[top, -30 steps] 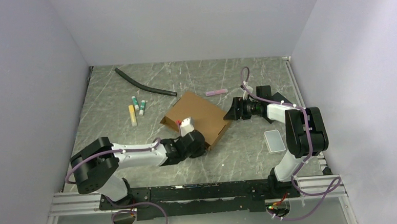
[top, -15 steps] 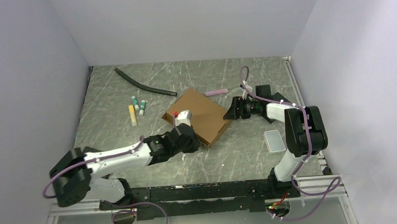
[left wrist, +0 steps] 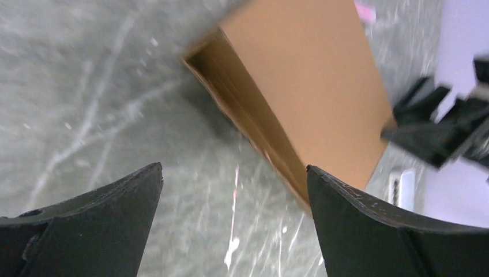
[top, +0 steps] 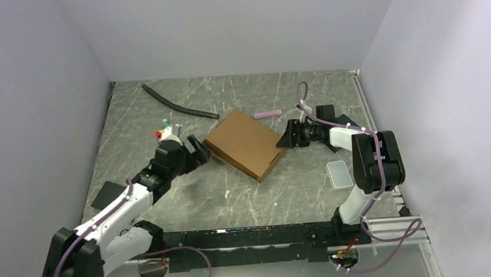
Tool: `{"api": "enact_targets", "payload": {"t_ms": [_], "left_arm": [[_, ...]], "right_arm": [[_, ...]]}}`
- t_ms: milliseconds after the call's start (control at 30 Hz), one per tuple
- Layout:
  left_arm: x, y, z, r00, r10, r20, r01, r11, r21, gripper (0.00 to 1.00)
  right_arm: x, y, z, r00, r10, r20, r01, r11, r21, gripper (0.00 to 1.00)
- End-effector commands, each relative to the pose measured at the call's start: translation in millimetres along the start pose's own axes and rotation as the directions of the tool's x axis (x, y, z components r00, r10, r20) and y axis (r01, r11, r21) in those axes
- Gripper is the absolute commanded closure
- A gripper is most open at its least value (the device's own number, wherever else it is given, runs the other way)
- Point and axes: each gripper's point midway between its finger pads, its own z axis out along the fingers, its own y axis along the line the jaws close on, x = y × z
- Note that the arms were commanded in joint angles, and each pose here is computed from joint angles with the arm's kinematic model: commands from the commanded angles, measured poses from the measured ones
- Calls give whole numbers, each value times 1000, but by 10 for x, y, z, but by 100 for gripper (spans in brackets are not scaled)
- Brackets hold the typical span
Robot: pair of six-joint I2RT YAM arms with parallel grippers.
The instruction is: Fold the paper box
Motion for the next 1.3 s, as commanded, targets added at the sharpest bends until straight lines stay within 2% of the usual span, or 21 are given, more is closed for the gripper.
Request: {"api": "enact_targets", "payload": {"t_ms": [0,200,433,567,767,900,1200,1267], "left_arm": [[-379,-127,192,990,-138,5,135,975,176,0],[-618,-206,581,989,-137,-45,144,969,202,0],[-590,-116,958,982,-154,-110,170,974,148,1],[-535,-61,1081,973,-171,-157,188,977,104,4],[-584,-12,1181,976,-157,-152,169,983,70,7],[-609,-41,1298,976,-137,-171,152,985,78,19],[-500,11,1510,966,-112,-234,133,988,79,69],[-487,8,1527,966,-96,-242,121,989,89,77]], "right_arm": [[169,-91,40,998,11,-61,-9,999,35,27],[174,-91,42,998,13,-63,-11,999,35,27],[190,-93,52,997,17,-71,-15,999,32,27],[189,-95,53,997,19,-70,-16,999,33,27],[206,-94,69,996,23,-81,-20,999,32,27],[214,-96,74,996,22,-84,-19,999,34,27],[223,-96,76,996,20,-92,-18,999,30,29],[226,-95,79,995,17,-94,-14,999,31,30]]}}
